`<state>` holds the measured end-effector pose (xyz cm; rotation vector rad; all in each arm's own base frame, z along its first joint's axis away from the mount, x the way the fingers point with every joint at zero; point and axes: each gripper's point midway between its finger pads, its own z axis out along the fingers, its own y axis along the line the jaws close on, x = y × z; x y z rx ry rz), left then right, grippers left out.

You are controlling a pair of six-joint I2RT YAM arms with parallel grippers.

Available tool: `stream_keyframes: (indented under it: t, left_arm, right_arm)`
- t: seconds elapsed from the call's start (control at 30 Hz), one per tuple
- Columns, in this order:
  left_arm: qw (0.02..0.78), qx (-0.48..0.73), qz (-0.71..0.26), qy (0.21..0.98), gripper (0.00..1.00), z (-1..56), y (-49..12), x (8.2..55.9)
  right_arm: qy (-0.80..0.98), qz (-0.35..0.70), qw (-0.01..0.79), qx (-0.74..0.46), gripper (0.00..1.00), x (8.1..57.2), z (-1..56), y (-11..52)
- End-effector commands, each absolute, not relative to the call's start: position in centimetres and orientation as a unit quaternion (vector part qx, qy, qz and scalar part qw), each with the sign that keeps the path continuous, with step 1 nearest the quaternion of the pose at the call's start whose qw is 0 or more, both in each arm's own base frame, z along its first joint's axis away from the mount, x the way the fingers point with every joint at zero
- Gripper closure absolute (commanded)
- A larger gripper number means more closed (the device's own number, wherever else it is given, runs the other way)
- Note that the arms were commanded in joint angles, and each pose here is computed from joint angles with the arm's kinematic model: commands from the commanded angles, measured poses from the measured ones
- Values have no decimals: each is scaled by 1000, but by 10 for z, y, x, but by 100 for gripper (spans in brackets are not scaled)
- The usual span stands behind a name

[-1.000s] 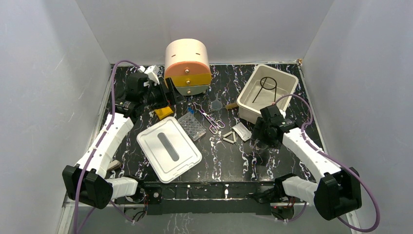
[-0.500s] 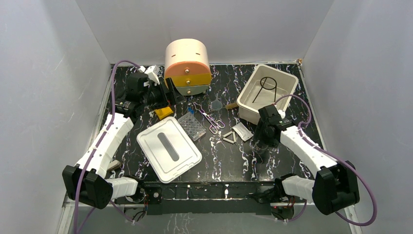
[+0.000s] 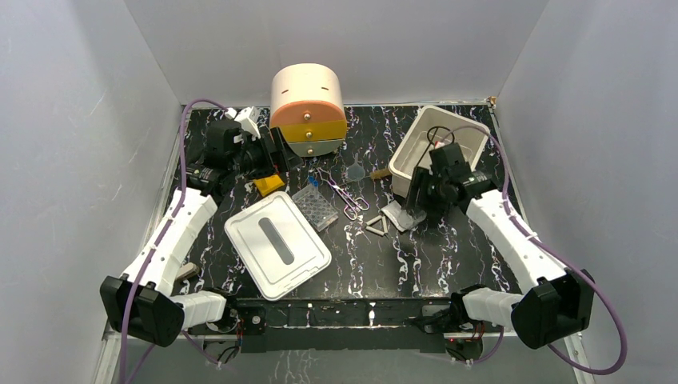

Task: Organize the chemistry lab equipment

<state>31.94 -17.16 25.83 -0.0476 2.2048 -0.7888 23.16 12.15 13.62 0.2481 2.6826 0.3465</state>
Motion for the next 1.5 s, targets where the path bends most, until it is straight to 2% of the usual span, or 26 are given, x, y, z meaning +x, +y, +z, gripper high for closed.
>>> stream_keyframes:
  t: [0.0,0.23,0.33,0.47,0.67,0.8,1.17,1.47]
  left_arm:
    - [401,-12,-317,859,2,268,-175,323]
    - [407,-6,-318,856,2,274,-178,331]
    - [407,-5,-317,857,2,274,-178,333]
    - [406,-4,-315,858,2,273,-178,335]
    - [403,-4,-310,861,2,268,-178,338]
    - [400,-2,-309,863,2,267,-180,343]
    - [409,16,-304,860,2,278,-184,359]
    - [407,19,-289,866,2,274,-183,368]
  right_arm:
    - [938,221,266,19,56,254,210,158]
    - [887,246,390,17,55,307,297,168]
    - [877,210,432,29,53,330,317,157]
    - [885,134,444,48,54,352,319,133]
    - [905,39,415,86,55,366,287,97]
    - [923,14,375,83,55,373,251,88]
    - [955,49,288,52,55,400,161,98]
    - [965,57,251,48,55,416,103,108]
